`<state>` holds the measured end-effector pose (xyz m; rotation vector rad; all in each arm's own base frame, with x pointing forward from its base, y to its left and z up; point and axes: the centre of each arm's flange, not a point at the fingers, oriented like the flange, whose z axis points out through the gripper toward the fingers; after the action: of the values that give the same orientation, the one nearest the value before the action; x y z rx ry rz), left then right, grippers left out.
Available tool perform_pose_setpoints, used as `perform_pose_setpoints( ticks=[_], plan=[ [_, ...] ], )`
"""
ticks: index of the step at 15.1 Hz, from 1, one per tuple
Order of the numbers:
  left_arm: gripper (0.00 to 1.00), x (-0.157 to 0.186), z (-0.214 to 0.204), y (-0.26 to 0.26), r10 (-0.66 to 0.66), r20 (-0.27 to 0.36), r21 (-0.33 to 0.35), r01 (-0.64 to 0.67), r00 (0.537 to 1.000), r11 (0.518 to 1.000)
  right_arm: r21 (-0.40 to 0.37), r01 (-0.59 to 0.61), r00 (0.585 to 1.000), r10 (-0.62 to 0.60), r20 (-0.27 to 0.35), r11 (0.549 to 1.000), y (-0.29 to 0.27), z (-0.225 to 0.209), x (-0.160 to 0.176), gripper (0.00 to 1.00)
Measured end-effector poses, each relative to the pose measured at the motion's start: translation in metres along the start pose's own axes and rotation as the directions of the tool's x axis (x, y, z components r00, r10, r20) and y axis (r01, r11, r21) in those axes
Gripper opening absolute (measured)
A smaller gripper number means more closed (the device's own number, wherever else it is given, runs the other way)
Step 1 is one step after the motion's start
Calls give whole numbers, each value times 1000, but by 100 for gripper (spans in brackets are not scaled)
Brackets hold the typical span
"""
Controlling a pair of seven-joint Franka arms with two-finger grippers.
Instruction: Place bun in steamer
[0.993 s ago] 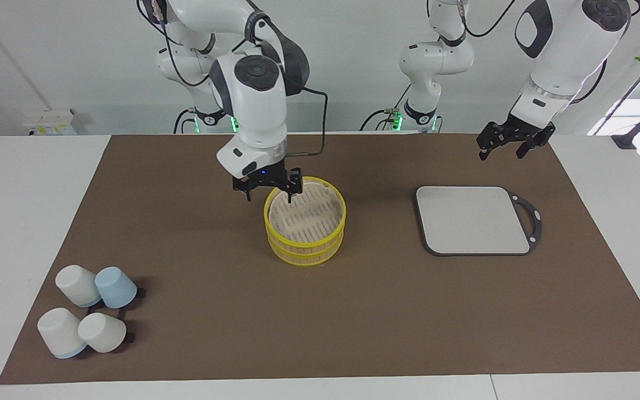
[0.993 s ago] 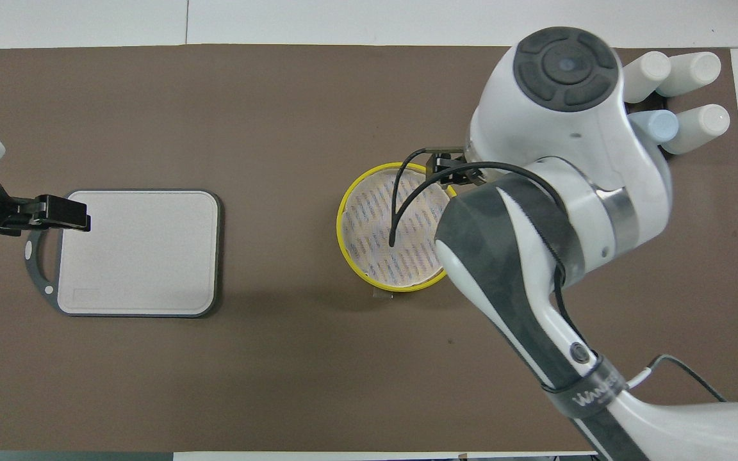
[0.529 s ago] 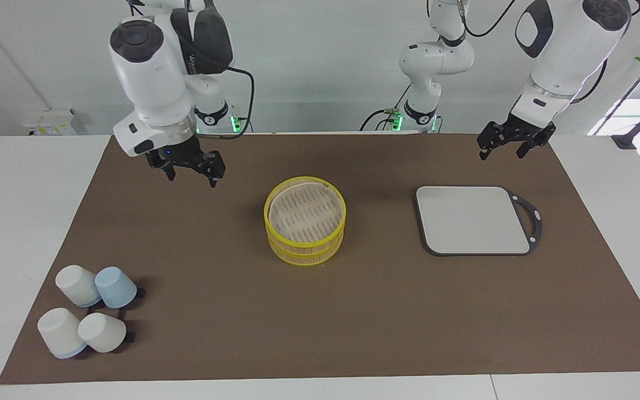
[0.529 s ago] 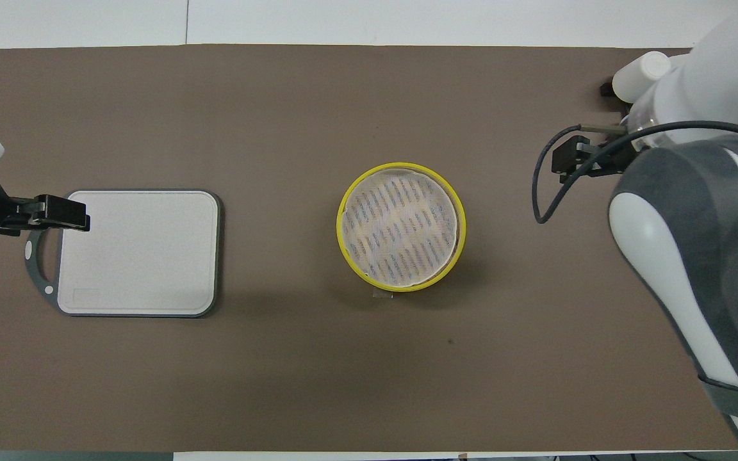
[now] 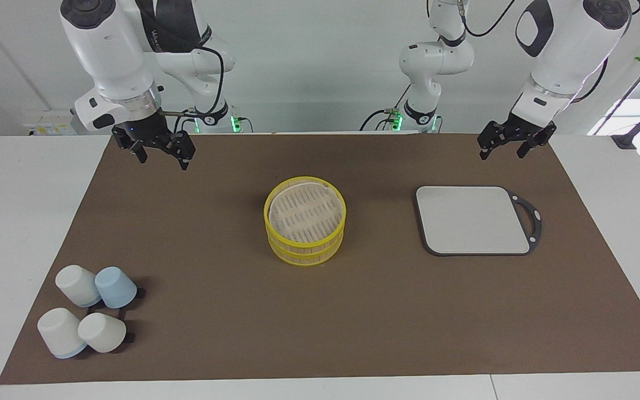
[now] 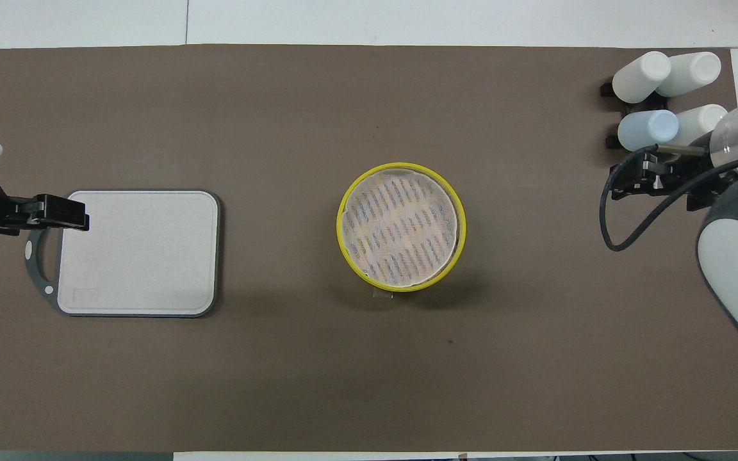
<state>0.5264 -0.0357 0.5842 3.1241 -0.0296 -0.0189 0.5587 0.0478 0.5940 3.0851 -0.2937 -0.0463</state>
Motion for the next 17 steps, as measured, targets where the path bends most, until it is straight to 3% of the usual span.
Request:
perform_pose_setpoints(
  ticks=[3, 11, 17],
  plan=[
    [100, 0, 0, 0, 0, 0, 0, 0, 1000, 1000, 27, 12, 998, -10, -57, 1000, 9, -3, 10, 100],
    [100, -1, -4, 0, 0, -8, 0, 0, 1000, 1000, 26, -2, 999, 3, -47, 1000, 25, -1, 13, 100],
    [100, -1, -5, 0, 0, -10, 0, 0, 1000, 1000, 47, 59, 997, -57, -45, 997, 14, -2, 10, 100]
  ],
)
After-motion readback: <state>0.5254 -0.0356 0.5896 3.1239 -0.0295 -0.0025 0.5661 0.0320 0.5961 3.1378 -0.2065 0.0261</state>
